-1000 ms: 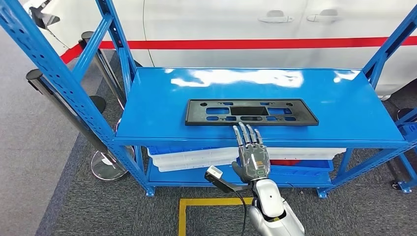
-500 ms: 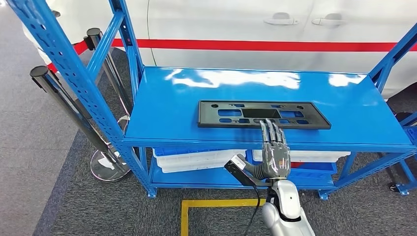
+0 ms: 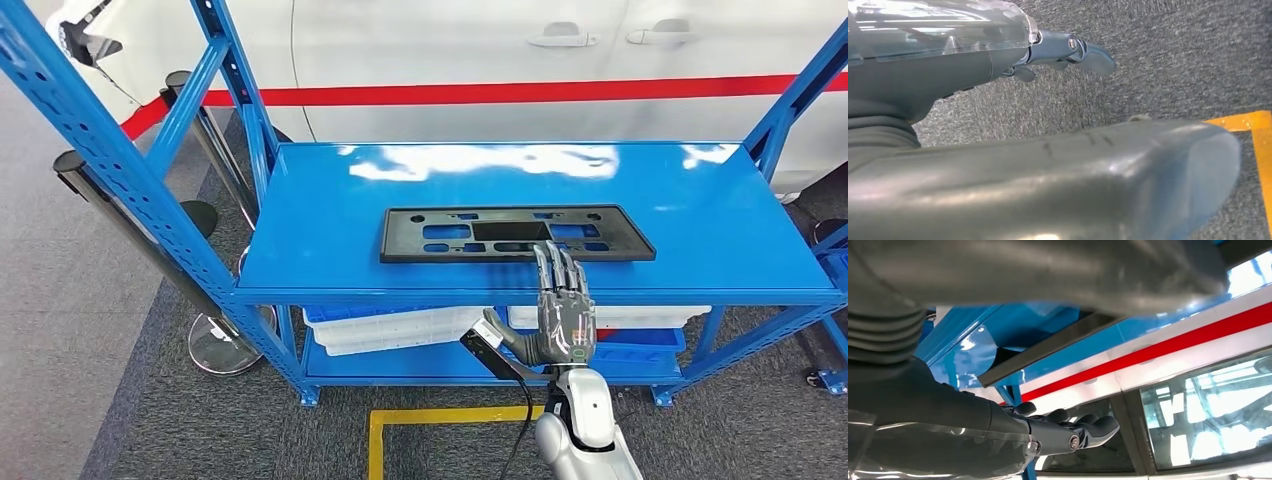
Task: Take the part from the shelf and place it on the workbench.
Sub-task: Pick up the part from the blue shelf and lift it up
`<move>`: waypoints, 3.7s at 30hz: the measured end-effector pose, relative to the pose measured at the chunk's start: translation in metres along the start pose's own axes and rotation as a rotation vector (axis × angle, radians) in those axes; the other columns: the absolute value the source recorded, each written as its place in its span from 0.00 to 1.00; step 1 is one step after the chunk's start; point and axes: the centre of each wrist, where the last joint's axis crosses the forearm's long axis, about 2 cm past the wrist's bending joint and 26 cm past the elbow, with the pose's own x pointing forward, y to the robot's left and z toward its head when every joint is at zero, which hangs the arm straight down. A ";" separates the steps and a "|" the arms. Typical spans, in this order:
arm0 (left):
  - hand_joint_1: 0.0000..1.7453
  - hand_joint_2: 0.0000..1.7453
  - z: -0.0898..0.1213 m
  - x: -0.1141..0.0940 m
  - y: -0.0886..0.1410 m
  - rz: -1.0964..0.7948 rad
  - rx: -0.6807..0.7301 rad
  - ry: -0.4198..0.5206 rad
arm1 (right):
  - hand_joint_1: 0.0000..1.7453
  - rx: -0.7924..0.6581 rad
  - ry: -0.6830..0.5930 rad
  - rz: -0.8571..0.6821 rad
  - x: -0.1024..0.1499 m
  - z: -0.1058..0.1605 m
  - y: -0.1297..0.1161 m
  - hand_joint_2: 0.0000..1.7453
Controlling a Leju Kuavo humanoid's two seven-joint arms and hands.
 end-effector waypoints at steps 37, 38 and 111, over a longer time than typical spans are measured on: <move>0.00 0.00 0.000 0.000 0.000 0.021 0.032 0.018 | 0.00 0.040 -0.114 0.084 0.032 -0.040 0.023 1.00; 0.00 0.00 0.000 0.000 0.000 0.019 0.031 0.017 | 0.00 0.041 -0.115 0.087 0.032 -0.041 0.023 1.00; 0.00 0.00 -0.001 0.007 -0.008 -0.065 -0.012 0.026 | 1.00 0.224 -0.099 0.283 0.016 -0.069 0.042 1.00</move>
